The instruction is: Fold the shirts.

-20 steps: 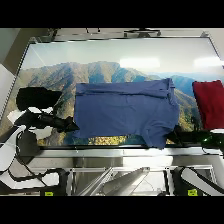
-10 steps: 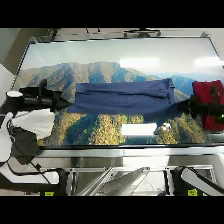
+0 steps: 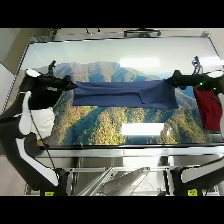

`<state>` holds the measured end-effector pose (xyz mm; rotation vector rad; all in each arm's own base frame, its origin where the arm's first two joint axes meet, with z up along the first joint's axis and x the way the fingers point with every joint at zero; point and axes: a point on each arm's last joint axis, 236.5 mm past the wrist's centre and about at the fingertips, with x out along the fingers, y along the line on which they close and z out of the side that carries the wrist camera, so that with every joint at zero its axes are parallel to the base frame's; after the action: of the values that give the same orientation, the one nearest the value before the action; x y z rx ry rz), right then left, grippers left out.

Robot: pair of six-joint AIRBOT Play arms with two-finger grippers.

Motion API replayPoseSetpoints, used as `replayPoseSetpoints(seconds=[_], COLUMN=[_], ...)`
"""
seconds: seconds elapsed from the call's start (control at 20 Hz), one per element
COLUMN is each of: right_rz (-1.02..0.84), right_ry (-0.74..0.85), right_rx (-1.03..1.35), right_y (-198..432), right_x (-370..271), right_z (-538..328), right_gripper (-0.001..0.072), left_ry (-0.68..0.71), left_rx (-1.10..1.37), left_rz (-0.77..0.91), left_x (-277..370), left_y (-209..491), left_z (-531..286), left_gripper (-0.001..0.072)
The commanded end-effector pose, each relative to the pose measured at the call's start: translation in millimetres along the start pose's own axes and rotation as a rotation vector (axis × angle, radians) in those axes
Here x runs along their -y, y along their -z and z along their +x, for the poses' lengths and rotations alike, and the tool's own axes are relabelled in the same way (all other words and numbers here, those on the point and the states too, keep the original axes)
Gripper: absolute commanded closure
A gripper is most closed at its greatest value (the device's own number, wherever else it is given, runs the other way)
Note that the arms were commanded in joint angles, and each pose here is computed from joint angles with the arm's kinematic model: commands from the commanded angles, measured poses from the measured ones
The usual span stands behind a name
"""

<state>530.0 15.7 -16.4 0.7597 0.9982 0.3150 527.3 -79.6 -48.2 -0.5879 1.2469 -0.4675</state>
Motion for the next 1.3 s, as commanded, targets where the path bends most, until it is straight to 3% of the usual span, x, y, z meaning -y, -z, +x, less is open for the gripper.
replayPoseSetpoints(seconds=[0.0, 0.2, 0.6, 0.65, 0.7, 0.75, 0.8, 1.0, 1.1, 1.25], right_rz=[-0.133, -0.266, -0.328, -0.333, -0.364, -0.396, -0.416, -0.29, -0.183, -0.083], right_ry=[0.159, 0.319, 0.34, 0.332, 0.323, 0.325, 0.332, 0.318, 0.255, 0.168], right_rx=[-0.02, -0.018, -0.061, -0.079, -0.093, -0.095, -0.088, -0.094, -0.155, -0.229], right_y=[-11, -19, -10, -7, -8, -14, -22, -32, -15, 8], right_x=[45, 78, 79, 74, 66, 57, 50, 66, 85, 99], right_z=[35, 31, 38, 37, 33, 23, 10, -23, -17, 1], right_gripper=[0.0695, 0.0695, 0.0694, 0.0627, 0.0358, 0.0172, 0.0097, 0.0089, -0.0001, -0.0001], left_ry=[-0.187, -0.38, -0.387, -0.385, -0.383, -0.382, -0.38, -0.379, -0.381, -0.385], left_rx=[-0.053, -0.115, -0.12, -0.128, -0.131, -0.127, -0.111, 0.001, 0.045, 0.007], left_rz=[0.032, 0.104, 0.18, 0.188, 0.192, 0.199, 0.215, 0.275, 0.273, 0.247], left_x=[-40, -69, -44, -38, -32, -25, -16, 13, 15, 3], left_y=[-7, -7, -10, -8, -7, -8, -12, -36, -45, -36], left_z=[37, 45, 61, 59, 53, 45, 34, -11, -24, -25], left_gripper=[0.0691, 0.0691, 0.0689, 0.0687, 0.0624, 0.0448, 0.0423, 0.0422, 0.0419, 0.0418])
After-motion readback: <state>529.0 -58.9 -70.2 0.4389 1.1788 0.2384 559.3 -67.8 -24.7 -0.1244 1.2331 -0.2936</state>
